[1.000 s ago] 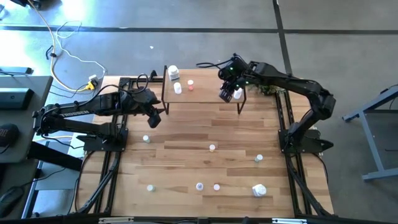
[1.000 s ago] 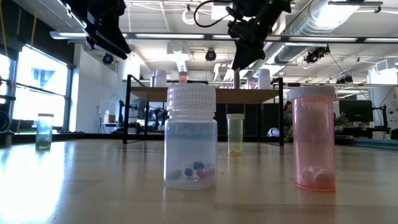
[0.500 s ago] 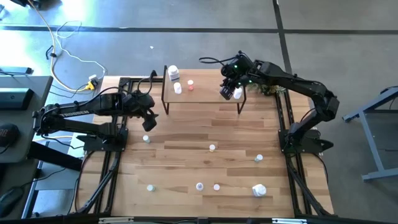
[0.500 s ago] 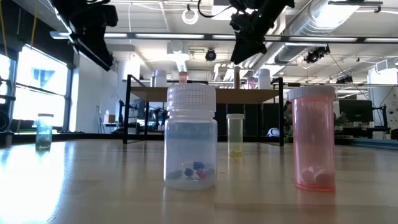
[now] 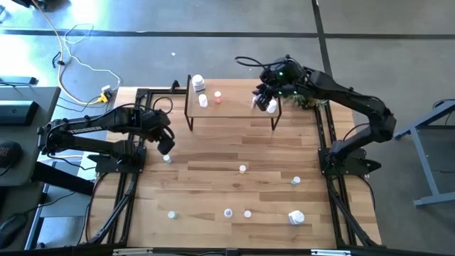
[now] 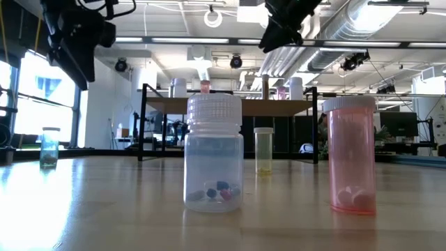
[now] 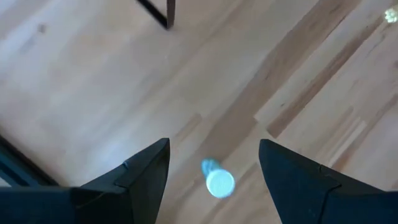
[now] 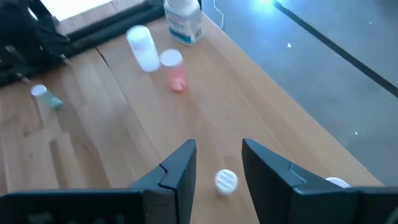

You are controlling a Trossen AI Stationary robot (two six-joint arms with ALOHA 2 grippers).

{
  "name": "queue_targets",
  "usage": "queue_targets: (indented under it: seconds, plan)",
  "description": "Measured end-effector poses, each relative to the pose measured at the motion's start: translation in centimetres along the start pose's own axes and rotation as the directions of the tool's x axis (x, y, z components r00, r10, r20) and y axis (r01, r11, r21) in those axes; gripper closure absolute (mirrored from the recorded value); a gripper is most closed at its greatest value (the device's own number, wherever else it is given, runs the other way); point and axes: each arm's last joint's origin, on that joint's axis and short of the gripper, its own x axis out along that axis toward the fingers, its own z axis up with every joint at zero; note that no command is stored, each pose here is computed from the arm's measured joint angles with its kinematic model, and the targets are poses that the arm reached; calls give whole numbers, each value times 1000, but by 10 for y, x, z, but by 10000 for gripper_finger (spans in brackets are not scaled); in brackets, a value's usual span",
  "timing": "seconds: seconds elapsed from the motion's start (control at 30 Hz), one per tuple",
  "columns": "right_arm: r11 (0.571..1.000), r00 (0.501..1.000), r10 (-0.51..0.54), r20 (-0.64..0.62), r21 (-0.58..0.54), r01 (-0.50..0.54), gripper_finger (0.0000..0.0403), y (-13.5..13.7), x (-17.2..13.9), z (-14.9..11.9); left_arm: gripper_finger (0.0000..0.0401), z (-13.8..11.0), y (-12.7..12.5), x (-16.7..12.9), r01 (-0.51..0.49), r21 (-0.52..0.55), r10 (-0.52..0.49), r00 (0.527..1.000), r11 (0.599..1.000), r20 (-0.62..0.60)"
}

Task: Pick and place medicine bottles onto shelf by color
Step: Put the top left blue pill bottle on the shelf

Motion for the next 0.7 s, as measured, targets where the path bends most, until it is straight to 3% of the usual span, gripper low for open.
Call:
queue_targets:
  seconds: [0.2,0.7]
  plan:
    - [1000,999,16,40,-1,-16,281,9,-5,3,162,-11,0,14,-32,-129,25,998,991,-57]
    - [999,998,43,41,22,-44,281,22,-5,1,162,-49,-9,52,-66,-146,43,987,987,-154]
